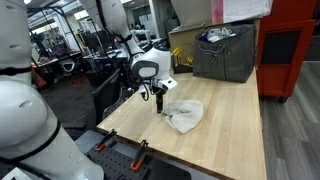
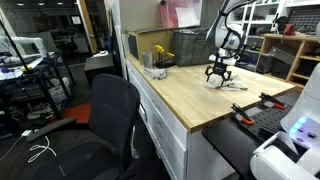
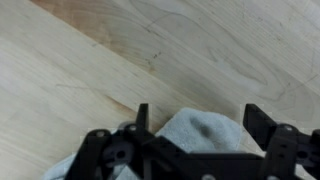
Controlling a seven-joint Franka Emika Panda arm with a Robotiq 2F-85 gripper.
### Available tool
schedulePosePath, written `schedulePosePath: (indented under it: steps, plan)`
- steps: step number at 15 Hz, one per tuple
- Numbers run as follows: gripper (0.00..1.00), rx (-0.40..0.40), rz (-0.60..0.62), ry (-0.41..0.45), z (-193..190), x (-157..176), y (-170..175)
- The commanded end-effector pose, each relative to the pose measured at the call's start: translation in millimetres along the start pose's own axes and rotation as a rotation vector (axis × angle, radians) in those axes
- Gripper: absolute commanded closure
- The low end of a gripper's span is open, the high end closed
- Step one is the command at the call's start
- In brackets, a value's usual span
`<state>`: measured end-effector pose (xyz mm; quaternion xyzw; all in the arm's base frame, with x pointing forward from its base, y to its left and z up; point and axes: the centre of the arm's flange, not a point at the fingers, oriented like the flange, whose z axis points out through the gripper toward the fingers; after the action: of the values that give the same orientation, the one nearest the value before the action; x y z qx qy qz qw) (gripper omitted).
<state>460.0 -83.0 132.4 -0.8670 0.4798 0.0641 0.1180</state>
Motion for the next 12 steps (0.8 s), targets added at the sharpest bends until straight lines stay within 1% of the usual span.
schedulePosePath:
  steps: [1,6,9,10,12]
  plan:
    - [0.34,0.043,0.090,0.019,22,17,-5]
    - [0.73,0.082,0.157,0.018,23,24,-5]
    - [0.95,0.118,0.173,0.014,3,24,-2]
    - [1.00,0.127,0.176,0.013,-3,24,-2]
    - [1.00,0.143,0.156,0.002,-21,20,-5]
